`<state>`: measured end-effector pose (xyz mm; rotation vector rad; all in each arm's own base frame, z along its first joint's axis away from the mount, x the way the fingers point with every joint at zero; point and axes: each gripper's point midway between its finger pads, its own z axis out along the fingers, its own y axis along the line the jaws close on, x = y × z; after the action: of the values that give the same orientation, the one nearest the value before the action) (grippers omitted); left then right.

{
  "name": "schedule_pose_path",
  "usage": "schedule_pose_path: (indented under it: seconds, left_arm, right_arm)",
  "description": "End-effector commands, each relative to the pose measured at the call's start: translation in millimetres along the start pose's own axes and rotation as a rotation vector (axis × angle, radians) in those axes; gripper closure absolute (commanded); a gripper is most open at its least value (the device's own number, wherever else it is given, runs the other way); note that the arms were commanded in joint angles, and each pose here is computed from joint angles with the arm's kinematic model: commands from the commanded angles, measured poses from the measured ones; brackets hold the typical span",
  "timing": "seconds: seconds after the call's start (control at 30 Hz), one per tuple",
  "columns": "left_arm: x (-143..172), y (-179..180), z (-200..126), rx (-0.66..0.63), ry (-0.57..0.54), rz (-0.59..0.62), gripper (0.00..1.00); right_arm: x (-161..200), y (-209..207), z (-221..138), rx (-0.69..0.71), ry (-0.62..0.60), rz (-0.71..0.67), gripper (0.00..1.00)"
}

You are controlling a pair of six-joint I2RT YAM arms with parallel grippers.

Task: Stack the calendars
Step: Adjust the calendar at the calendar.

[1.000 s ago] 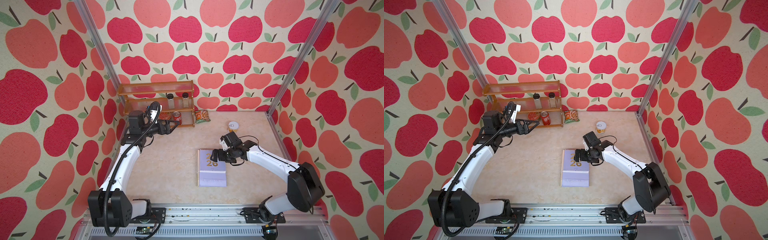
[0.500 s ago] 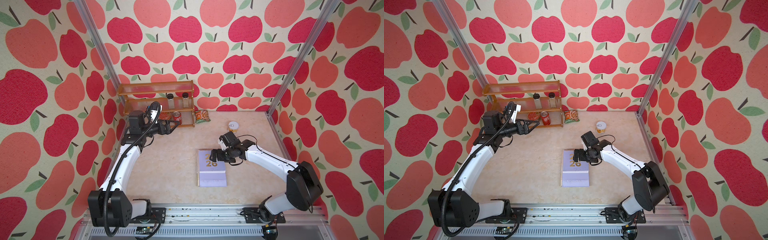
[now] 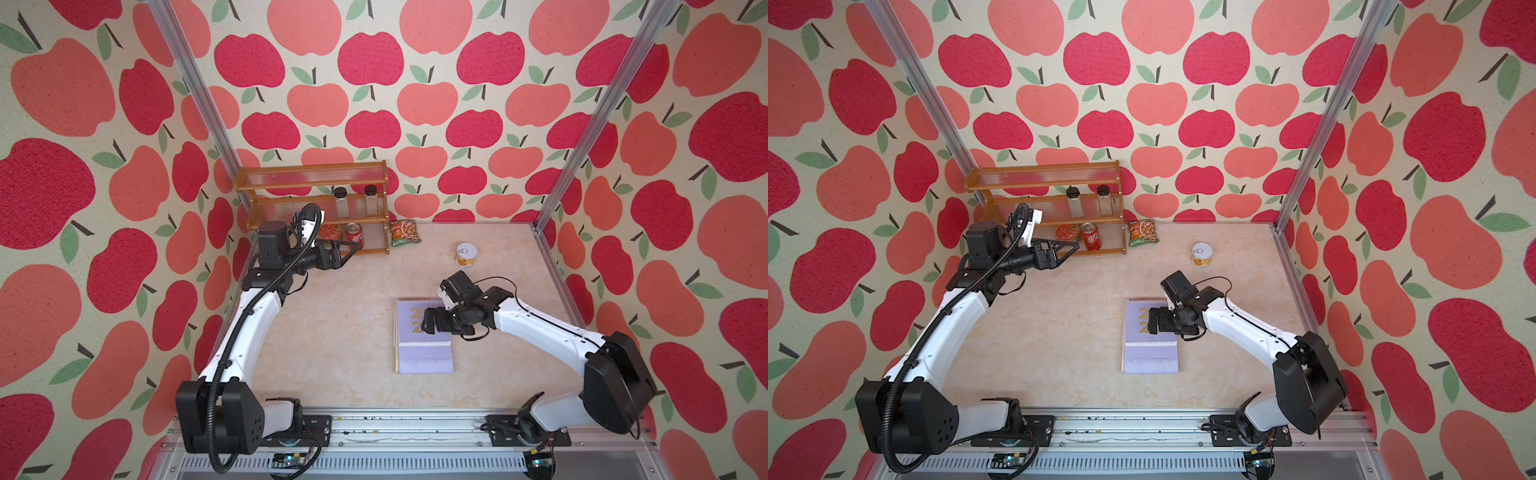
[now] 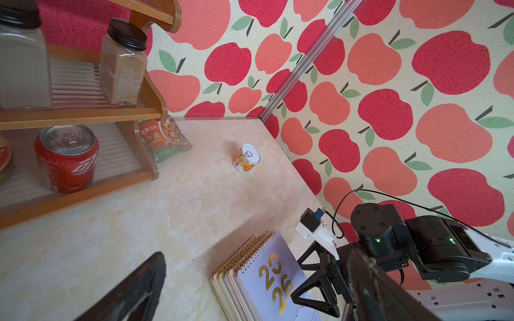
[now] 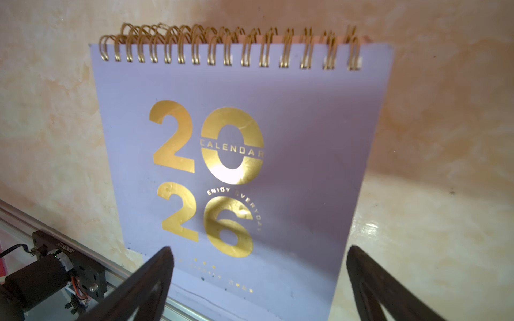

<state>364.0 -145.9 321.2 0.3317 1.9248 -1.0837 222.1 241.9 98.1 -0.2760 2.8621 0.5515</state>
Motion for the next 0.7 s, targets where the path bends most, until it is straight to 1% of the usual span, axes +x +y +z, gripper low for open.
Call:
schedule_pose_path:
  seconds: [0.0,0.67]
  left_arm:
    - [-6.9,-5.4,0.1,0.008,-0.005,0.033,0.01]
    - [-7.5,-9.0,-0.6,0.012,-0.008,0.040,0.00]
  right_arm:
    - [6.2,-1.3,-7.2,0.017,-0.003,0.026,0.01]
    - [6.3,9.8,-6.9,-0.017,-0.003,0.026,0.01]
